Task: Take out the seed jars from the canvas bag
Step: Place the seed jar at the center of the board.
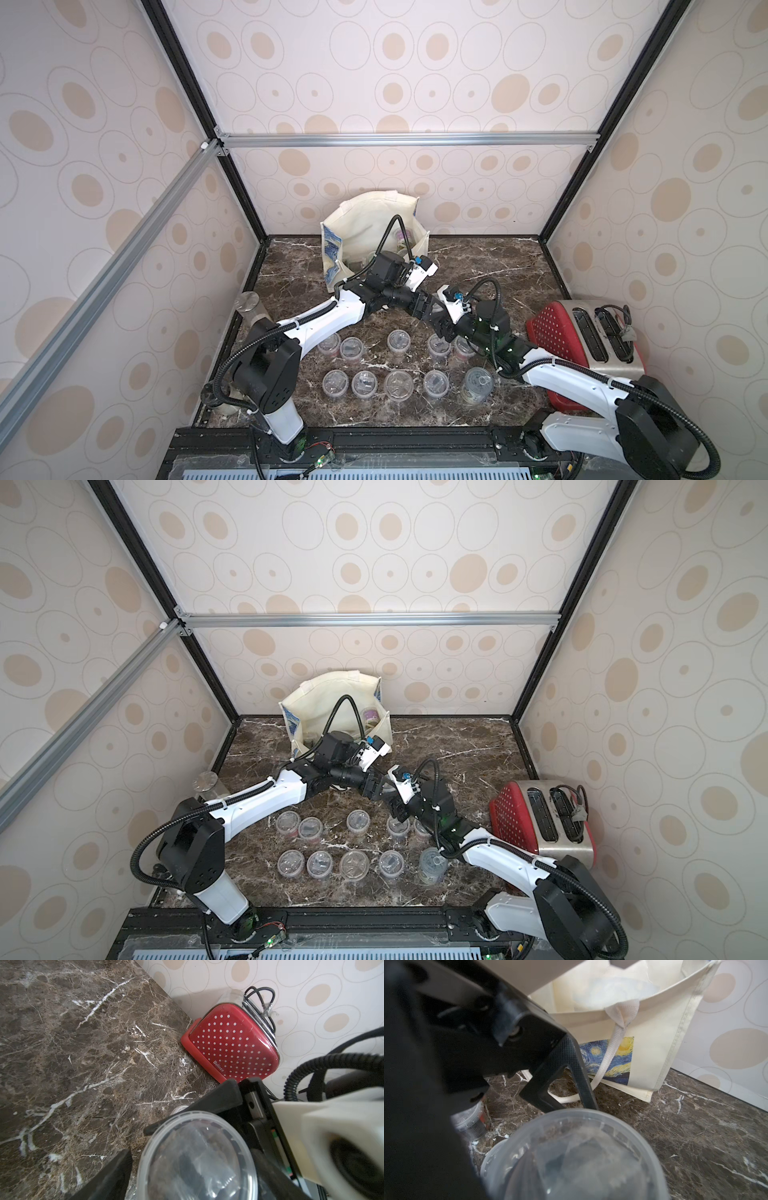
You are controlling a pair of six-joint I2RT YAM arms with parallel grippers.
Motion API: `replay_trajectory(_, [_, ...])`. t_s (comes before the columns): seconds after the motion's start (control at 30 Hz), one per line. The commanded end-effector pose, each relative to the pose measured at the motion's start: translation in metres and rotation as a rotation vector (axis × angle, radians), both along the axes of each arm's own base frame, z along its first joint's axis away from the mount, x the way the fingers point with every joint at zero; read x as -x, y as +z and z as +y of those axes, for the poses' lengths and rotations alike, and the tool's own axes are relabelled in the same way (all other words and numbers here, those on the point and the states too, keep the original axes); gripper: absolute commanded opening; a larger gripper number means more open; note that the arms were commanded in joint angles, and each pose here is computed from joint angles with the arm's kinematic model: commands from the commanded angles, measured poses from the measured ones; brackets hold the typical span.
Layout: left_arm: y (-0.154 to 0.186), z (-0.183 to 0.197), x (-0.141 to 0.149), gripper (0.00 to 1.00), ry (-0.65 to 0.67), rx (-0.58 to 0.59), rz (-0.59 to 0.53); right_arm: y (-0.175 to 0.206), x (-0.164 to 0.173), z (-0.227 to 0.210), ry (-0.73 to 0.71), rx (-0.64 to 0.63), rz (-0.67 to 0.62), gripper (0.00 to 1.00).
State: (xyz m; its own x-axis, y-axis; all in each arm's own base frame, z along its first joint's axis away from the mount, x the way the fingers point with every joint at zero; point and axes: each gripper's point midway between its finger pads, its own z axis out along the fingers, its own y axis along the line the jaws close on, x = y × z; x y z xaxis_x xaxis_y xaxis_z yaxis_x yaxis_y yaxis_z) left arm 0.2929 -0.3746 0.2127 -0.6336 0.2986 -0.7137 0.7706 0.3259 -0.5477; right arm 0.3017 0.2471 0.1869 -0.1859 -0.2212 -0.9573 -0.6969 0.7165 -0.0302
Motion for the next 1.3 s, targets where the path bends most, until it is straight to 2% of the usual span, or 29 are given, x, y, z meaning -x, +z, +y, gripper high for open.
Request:
replay_trajectory(0.0, [0.005, -0.008, 0.005, 0.82, -0.033, 0.014, -0.022, 0.015, -0.005, 0.005, -0.005, -0.018, -0.032, 0.64])
replay_trajectory(0.1, [0.005, -0.010, 0.004, 0.75, -0.031, 0.022, -0.007, 0.013, -0.006, 0.004, -0.013, -0.010, -0.031, 0.65])
replay_trajectory(0.17, [0.005, -0.010, 0.001, 0.71, -0.014, 0.026, -0.006, 0.010, -0.006, 0.001, -0.025, -0.006, -0.032, 0.69])
replay_trajectory(0.43, [0.006, -0.011, -0.022, 0.65, 0.099, 0.030, -0.005, -0.002, 0.002, -0.024, -0.115, 0.027, 0.012, 0.87])
replay_trajectory(0.47, [0.008, -0.010, -0.026, 0.65, 0.113, 0.037, -0.013, -0.004, 0.004, -0.028, -0.131, 0.016, 0.023, 0.89])
replay_trajectory(0.5, [0.008, -0.010, -0.029, 0.65, 0.126, 0.043, -0.021, -0.007, 0.007, -0.031, -0.145, 0.005, 0.035, 0.99])
replay_trajectory(0.7, [-0.017, -0.004, -0.056, 0.62, 0.253, -0.028, -0.081, -0.014, 0.023, -0.054, -0.234, -0.109, 0.095, 0.99])
replay_trajectory(0.9, [-0.063, 0.002, -0.070, 0.61, 0.336, -0.098, -0.107, -0.011, 0.025, -0.081, -0.365, -0.177, 0.087, 0.98])
replay_trajectory(1.03, [-0.087, 0.005, -0.071, 0.61, 0.368, -0.196, -0.188, -0.007, 0.022, -0.105, -0.495, -0.190, 0.053, 0.99])
replay_trajectory(1.17, [-0.097, 0.009, -0.071, 0.62, 0.395, -0.233, -0.246, -0.006, 0.023, -0.108, -0.505, -0.178, 0.048, 0.99])
replay_trajectory(1.27, [-0.102, 0.007, -0.067, 0.66, 0.379, -0.233, -0.239, -0.007, 0.022, -0.108, -0.504, -0.161, 0.052, 0.99])
